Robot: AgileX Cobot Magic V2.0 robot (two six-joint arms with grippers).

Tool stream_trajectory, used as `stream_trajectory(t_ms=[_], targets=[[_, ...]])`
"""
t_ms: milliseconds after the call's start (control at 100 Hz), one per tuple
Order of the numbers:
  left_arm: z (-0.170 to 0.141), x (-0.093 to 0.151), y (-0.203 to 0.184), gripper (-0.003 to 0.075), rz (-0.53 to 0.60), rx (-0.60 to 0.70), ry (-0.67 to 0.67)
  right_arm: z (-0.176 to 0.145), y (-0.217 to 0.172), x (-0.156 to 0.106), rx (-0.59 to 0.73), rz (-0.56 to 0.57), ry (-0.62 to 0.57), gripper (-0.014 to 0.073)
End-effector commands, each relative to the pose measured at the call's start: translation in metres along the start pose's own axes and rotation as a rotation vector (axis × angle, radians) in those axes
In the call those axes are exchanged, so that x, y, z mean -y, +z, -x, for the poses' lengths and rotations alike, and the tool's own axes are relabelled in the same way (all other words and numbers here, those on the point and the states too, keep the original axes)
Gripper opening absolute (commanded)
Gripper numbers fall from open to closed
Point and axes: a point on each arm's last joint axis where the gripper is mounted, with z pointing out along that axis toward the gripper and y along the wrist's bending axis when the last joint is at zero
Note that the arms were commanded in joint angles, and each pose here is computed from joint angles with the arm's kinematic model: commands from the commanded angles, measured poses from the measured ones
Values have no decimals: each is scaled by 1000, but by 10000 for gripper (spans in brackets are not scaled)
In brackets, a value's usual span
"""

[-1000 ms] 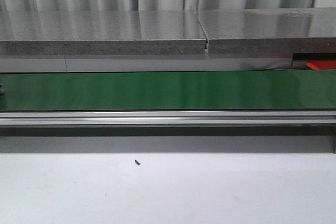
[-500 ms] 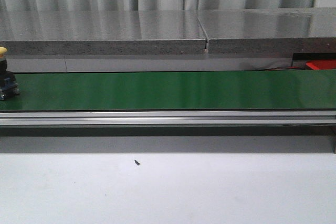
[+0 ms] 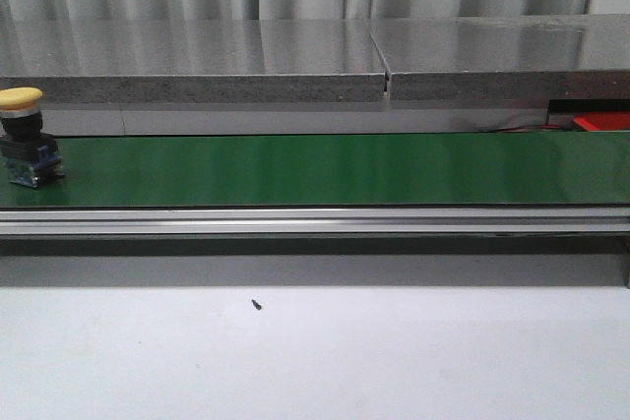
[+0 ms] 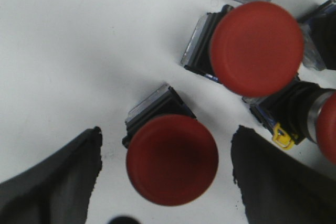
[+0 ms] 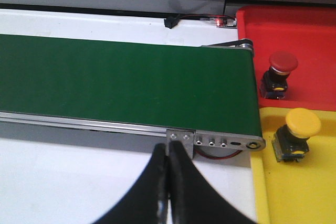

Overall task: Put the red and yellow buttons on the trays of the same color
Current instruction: 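Lower the left gripper onto a red push-button in the cluster and grasp it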

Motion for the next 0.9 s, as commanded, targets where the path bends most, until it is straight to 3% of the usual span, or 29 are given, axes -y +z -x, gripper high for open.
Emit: stream_trajectory(t_ms=[0, 110, 240, 340, 630, 890], targets=[[10, 4, -24, 503, -13, 96, -4, 13, -3, 1, 84, -10, 2, -67], [11, 3, -17, 475, -12, 97, -7, 13, -3, 1, 84, -10, 2, -67], [12, 3, -16, 346, -10, 105, -7, 13, -3, 1, 84, -10, 2, -67], [13, 3, -16, 288, -8, 114, -6, 13, -3, 1, 84, -10, 2, -67], [7, 4, -26, 283, -7, 75, 5, 13, -3, 1, 84, -10, 2, -67], [-6, 20, -85, 283, -31, 107, 30, 13, -3, 1, 84, -10, 2, -67]])
